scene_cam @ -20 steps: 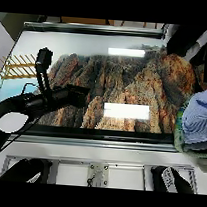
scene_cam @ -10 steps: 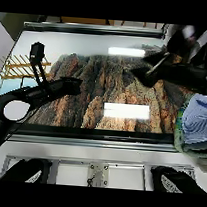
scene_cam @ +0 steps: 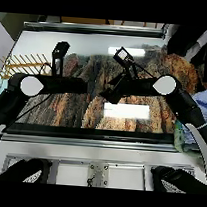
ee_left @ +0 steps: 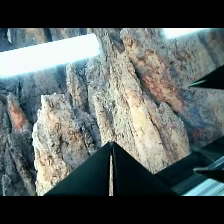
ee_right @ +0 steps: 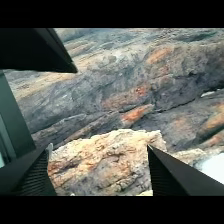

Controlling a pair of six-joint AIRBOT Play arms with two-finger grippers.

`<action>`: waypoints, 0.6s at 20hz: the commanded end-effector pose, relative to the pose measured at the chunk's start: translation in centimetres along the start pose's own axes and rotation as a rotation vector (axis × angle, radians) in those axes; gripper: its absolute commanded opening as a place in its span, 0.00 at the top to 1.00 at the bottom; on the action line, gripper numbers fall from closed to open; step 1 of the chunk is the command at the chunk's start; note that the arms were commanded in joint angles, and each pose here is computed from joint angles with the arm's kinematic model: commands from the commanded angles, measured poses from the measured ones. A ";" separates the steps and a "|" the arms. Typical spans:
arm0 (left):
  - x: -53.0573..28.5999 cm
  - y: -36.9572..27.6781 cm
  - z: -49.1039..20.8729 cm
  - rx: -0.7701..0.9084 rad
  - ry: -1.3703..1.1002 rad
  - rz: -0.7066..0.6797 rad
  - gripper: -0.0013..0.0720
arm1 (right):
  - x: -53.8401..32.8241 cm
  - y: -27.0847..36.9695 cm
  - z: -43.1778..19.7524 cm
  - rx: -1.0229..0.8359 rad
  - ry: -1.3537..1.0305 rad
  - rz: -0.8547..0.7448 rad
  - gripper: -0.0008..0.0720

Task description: Fold the clothes and pants, and hang the long-sleeved shirts on hangers.

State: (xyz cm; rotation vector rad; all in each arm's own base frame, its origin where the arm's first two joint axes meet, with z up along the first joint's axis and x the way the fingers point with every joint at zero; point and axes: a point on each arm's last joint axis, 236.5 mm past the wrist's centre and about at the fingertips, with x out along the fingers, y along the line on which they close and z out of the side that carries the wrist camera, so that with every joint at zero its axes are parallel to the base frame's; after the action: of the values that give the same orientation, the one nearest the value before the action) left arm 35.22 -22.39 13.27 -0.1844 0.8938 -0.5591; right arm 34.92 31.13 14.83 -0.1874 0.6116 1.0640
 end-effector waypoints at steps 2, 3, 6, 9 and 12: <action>0.7 -0.1 -0.4 0.016 0.069 -0.002 0.96 | 0.7 1.3 -0.7 0.007 0.032 0.037 0.57; 0.7 0.0 -0.6 0.016 0.076 -0.002 0.96 | 0.7 1.4 -0.9 0.007 0.038 0.044 0.83; 0.7 0.0 -0.8 0.017 0.086 -0.002 0.96 | 0.7 1.4 -0.8 0.007 0.038 0.043 0.96; 0.7 0.0 -0.8 0.016 0.084 -0.002 0.96 | 0.7 1.4 -0.8 0.007 0.037 0.043 0.96; 0.7 0.0 -0.8 0.016 0.084 -0.002 0.96 | 0.7 1.4 -0.8 0.007 0.038 0.043 0.96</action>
State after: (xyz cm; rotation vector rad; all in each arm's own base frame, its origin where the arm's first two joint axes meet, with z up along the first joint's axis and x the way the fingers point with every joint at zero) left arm 35.00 -22.79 12.40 -0.1509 0.9671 -0.5790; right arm 33.72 31.90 14.06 -0.1880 0.6525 1.0982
